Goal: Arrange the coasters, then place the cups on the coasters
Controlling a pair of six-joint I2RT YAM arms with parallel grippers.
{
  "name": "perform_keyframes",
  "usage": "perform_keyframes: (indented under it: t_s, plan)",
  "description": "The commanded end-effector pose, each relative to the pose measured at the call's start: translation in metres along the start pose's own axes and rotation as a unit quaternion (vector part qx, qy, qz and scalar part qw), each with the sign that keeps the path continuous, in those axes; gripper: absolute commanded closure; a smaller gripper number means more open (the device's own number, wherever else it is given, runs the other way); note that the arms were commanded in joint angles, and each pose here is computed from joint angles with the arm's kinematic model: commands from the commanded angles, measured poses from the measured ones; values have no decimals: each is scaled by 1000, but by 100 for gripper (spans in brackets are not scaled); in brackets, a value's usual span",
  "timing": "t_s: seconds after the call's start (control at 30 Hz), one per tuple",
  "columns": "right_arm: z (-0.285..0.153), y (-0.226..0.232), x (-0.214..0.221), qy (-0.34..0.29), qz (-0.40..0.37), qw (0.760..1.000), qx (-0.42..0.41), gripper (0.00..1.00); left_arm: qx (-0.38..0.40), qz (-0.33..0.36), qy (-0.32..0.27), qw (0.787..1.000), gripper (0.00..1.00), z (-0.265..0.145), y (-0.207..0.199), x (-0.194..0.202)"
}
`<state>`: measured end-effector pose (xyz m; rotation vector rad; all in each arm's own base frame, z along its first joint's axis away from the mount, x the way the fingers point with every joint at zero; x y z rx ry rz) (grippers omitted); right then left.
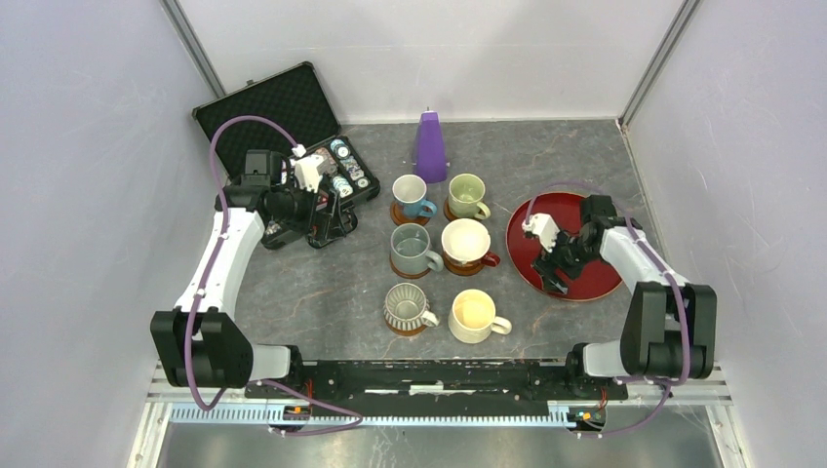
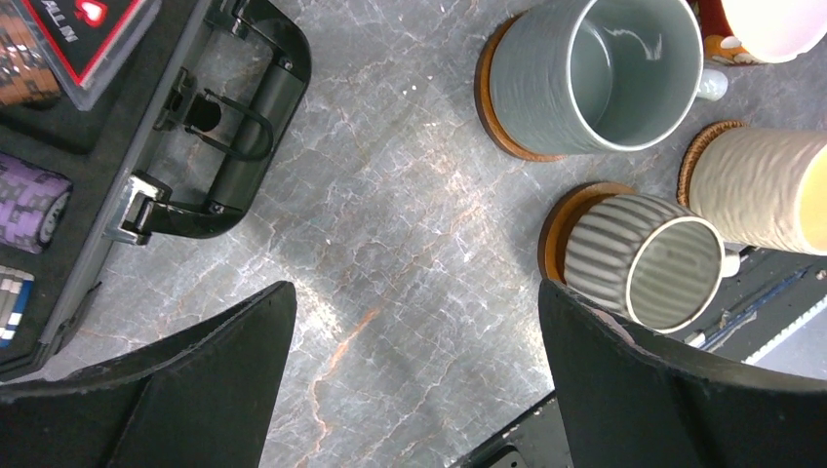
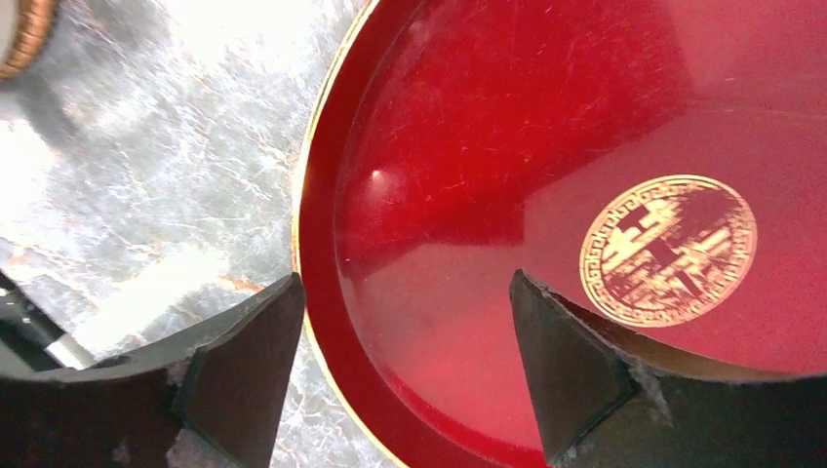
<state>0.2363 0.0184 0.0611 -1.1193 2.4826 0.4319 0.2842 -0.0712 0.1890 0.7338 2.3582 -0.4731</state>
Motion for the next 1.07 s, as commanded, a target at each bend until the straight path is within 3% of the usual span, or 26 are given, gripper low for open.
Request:
perform_keyframes:
  t_s: [0.0,0.07,0.23,0.4,0.67,1.03]
  plan:
    - [-38,-7,-40,-69,4,997,24,12,-9,-4,3,1000,0,-6,5,-8]
    - [-53,-16,-58,-107,14,993,42,3,-22,-8,-5,1000,0,-8,10,-11]
    - [-92,-45,-97,-214,61,969,104,2,-92,-20,-51,994,0,-22,39,-30]
    - [-113,-80,-105,-288,120,936,164,2,-127,-46,-64,989,0,-24,61,-35]
    - [-89,-100,-75,-300,188,921,164,2,-162,-64,-43,984,0,-7,78,2]
    - [-76,-95,-65,-299,189,921,161,2,-155,-72,-40,984,0,0,77,8]
Point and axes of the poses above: each gripper's point midway between its finger pads, its own z axis out along the fingers, its own y axis along the line the jaws close on, x = y × z, the point moved 2 cm from there along -z, back along the fingers, and after that the axes turned 10 degrees about z, right-handed, at the moved point
